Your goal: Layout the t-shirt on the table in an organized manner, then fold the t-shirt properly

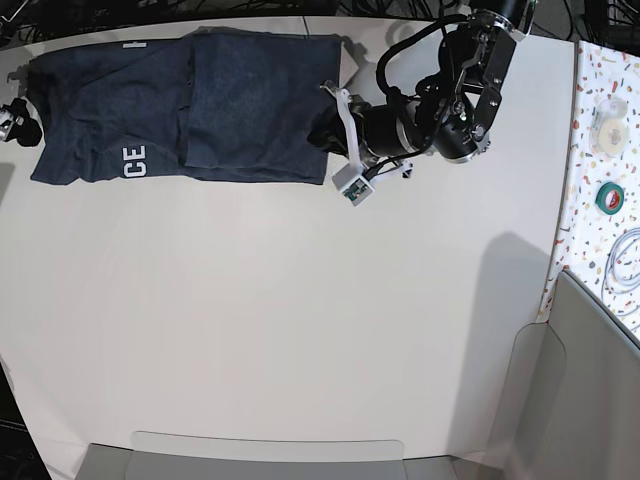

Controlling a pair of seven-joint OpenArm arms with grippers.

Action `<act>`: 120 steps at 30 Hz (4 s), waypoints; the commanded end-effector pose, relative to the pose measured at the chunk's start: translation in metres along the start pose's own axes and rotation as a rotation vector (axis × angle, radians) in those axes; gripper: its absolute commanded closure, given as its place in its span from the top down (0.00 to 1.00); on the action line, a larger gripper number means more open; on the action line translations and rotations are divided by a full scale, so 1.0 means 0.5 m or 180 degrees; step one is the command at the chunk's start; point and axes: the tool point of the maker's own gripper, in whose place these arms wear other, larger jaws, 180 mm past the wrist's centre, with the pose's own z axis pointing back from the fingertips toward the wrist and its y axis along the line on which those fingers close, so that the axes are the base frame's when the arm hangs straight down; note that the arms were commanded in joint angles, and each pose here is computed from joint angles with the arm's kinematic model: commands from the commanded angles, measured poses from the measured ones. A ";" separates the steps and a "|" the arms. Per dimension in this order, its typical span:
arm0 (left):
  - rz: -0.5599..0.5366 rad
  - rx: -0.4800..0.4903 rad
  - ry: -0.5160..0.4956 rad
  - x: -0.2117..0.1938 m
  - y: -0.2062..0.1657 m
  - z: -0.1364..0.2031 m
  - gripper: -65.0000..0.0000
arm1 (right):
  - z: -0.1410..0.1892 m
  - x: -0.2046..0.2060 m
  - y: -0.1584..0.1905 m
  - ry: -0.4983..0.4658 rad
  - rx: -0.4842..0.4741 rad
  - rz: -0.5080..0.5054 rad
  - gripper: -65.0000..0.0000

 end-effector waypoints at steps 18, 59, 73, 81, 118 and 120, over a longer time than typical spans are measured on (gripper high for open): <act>-0.0037 -0.0036 -0.0106 0.021 -0.007 0.005 0.03 | -0.038 -0.045 0.025 0.0297 0.0306 -0.0118 0.61; 0.0866 0.0896 0.0354 -0.214 0.166 0.155 0.03 | -0.054 -0.012 0.246 0.0227 0.0414 0.1359 0.00; 0.1013 0.0807 0.0528 -0.254 0.164 0.130 0.03 | -0.052 -0.045 0.495 0.0085 0.1122 0.2354 0.00; 0.1109 0.0634 0.0658 -0.282 0.170 0.065 0.03 | -0.078 -0.090 0.605 0.0170 0.1656 0.2502 0.00; 0.1164 0.0548 0.0646 -0.277 0.169 0.029 0.03 | -0.183 -0.242 0.747 0.0782 0.1459 0.3746 0.00; 0.1164 0.0548 0.0646 -0.277 0.169 0.029 0.03 | -0.182 -0.243 0.758 0.0762 0.1495 0.3752 0.00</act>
